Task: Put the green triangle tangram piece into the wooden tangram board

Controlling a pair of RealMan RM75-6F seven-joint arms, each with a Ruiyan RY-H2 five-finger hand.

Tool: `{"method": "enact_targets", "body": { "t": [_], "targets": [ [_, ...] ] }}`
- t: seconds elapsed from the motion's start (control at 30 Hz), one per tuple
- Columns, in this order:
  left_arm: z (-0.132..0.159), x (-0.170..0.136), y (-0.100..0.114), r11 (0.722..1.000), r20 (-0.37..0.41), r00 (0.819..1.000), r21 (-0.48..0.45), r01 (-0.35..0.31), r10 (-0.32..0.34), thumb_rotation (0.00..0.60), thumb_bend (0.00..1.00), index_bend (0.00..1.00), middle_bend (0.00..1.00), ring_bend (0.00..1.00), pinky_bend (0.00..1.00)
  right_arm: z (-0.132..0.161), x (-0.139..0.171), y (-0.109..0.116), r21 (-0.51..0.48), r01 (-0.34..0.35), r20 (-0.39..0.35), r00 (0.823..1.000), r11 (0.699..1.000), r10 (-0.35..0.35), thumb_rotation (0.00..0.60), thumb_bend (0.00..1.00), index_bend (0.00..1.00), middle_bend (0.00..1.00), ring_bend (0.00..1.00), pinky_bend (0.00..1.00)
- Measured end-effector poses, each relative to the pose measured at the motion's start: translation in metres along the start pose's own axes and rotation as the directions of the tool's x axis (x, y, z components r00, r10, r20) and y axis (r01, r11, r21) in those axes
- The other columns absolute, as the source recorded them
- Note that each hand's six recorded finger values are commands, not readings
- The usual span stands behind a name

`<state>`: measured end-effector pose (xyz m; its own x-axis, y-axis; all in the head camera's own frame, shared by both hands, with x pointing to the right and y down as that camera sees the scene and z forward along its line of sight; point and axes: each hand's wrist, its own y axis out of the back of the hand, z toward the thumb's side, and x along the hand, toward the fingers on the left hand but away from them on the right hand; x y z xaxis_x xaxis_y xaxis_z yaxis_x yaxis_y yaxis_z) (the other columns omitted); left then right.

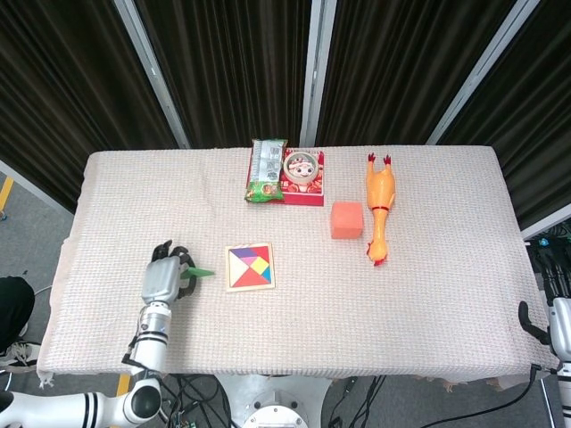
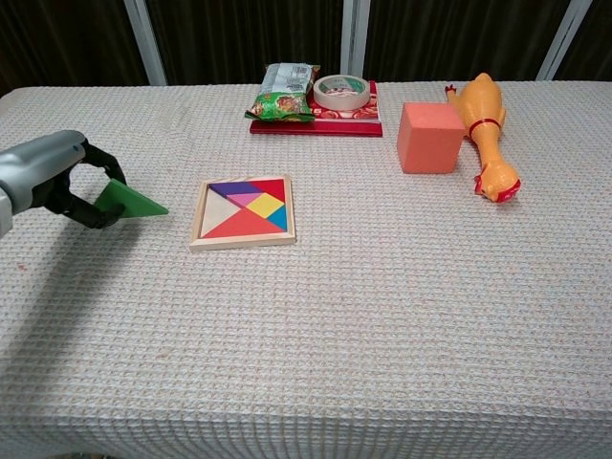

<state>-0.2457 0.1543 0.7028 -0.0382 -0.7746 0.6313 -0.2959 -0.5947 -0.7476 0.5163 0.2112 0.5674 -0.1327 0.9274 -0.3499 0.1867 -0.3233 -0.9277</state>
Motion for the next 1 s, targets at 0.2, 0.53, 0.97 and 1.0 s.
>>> {"method": "enact_targets", "body": {
  "t": [0.2,0.53,0.97,1.0],
  "targets": [
    [0.018,0.0,0.011,1.0,0.059,0.998,0.009,-0.023,0.022,0.6,0.45,0.55,0.23,0.01,0.0,0.002,0.0,0.002,0.002,0.01,-0.007,1.0,1.0,-0.01,0.6,0.42,0.0,0.0,0.0,0.0],
    [0.058,0.016,0.019,0.998,0.142,0.989,0.032,-0.053,0.048,0.6,0.46,0.55,0.23,0.01,0.0,0.004,0.0,0.003,0.01,0.011,-0.008,1.0,1.0,-0.011,0.6,0.42,0.0,0.0,0.0,0.0],
    [0.077,0.042,-0.002,0.986,0.161,0.983,0.126,-0.109,0.088,0.6,0.45,0.54,0.23,0.01,0.0,-0.005,-0.002,0.001,0.007,0.001,0.014,1.0,1.0,-0.001,0.6,0.42,0.0,0.0,0.0,0.0],
    [0.078,0.044,-0.003,0.984,0.165,0.981,0.13,-0.121,0.099,0.6,0.45,0.54,0.23,0.01,0.0,-0.006,-0.002,0.001,0.006,0.0,0.015,1.0,1.0,0.0,0.6,0.42,0.0,0.0,0.0,0.0]
  ]
}}
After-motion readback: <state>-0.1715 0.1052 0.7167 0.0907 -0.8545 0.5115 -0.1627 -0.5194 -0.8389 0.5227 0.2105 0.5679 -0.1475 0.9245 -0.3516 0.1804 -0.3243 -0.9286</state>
